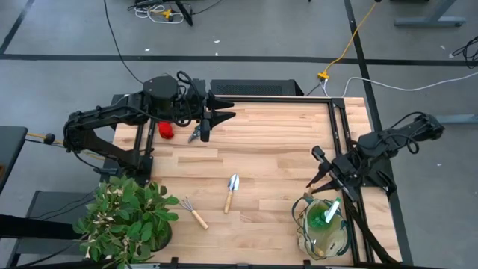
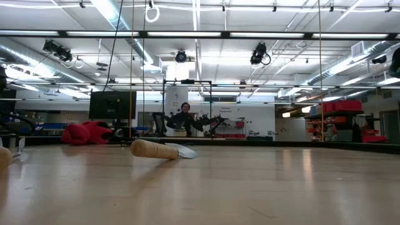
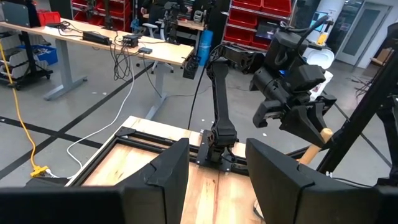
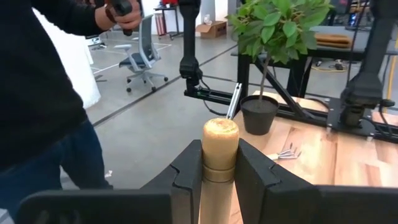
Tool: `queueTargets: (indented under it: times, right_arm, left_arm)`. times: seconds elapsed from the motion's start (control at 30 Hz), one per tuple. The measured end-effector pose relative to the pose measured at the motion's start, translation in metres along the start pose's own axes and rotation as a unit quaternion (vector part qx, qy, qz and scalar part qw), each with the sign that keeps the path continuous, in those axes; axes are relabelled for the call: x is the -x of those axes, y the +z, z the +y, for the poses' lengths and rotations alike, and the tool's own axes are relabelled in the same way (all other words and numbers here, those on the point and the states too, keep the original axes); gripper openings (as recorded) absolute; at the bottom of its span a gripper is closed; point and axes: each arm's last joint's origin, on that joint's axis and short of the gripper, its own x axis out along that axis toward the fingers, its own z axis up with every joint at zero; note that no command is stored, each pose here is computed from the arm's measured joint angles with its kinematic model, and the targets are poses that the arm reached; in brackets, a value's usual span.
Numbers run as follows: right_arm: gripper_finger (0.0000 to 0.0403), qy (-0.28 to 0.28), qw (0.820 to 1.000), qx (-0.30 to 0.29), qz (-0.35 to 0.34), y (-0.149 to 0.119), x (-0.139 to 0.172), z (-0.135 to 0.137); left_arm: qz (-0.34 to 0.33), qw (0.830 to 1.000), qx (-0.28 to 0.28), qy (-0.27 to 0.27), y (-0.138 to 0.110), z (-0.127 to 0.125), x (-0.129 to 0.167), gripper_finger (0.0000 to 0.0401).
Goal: Pick & Place Garden tools in Gardening bag
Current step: Put the left brown trowel into the white gardening bag
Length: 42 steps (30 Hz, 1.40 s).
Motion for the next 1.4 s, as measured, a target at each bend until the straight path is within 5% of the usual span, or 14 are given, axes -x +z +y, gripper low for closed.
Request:
queueTargets:
  times: [1.4]
  right_arm:
    - [0.0071,0.093,0.991,-0.038,0.083,-0.017,-0.031,0.03]
  left_arm:
    - [0.038,0.999,-0.001,-0.026,-0.007,-0.001,0.0,0.0167]
